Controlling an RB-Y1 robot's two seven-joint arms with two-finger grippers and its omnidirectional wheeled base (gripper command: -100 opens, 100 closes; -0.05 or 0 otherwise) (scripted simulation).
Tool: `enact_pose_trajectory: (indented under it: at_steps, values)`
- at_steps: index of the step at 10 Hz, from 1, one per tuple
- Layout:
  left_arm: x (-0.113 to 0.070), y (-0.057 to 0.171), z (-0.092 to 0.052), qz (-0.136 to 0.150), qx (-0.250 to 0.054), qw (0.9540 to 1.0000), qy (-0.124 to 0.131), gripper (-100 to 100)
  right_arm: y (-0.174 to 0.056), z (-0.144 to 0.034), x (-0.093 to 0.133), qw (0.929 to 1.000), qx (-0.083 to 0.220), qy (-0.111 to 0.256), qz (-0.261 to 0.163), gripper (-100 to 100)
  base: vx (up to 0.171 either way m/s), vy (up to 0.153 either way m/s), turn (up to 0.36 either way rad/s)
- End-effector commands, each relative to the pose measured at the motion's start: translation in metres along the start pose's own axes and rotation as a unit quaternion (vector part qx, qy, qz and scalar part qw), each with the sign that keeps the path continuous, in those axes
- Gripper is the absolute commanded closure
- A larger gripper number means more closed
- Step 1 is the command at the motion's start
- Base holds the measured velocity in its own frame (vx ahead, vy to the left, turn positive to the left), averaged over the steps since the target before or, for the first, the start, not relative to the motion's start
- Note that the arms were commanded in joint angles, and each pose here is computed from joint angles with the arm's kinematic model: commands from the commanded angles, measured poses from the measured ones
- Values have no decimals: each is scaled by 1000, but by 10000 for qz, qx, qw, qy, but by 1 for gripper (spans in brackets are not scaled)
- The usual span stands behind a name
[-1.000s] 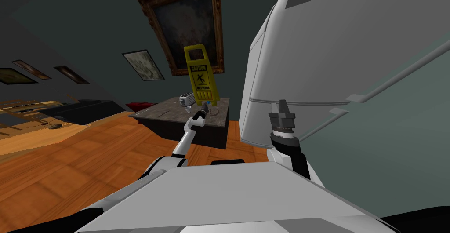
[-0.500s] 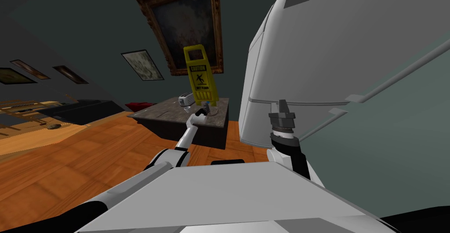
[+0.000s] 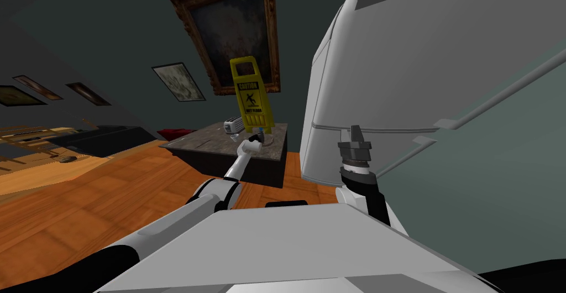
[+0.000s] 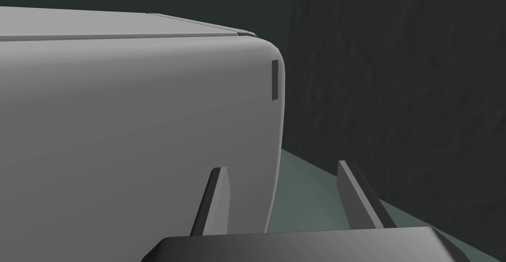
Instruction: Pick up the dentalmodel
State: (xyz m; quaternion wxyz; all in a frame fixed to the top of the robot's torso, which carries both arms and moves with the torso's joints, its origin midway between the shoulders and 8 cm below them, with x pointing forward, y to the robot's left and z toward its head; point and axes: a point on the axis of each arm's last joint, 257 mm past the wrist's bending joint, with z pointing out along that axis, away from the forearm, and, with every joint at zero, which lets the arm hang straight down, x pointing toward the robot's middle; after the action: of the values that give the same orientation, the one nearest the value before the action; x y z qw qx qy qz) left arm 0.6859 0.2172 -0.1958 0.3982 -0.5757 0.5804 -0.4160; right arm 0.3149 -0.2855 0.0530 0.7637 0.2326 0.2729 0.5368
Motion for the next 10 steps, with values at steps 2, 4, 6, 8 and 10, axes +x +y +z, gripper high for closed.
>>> enact_pose_trajectory:
  at_steps: [2,4,6,8,10]
  values:
    - [-1,7,7,21,-373,9993,-91,-100,0,0,0,10000,0,0,0,0,4,-16,3]
    - [-1,13,11,39,-671,9976,-168,-100,0,0,0,10000,0,0,0,0,8,-24,5]
    - [-6,30,11,38,-905,9956,-240,-100,0,0,0,10000,0,0,0,0,7,-18,1]
    - [-8,40,13,56,-1254,9915,-336,-100,0,0,0,10000,0,0,0,0,11,-21,6]
    - [-9,50,12,75,-1587,9864,-430,-100,0,0,0,10000,0,0,0,0,19,-23,4]
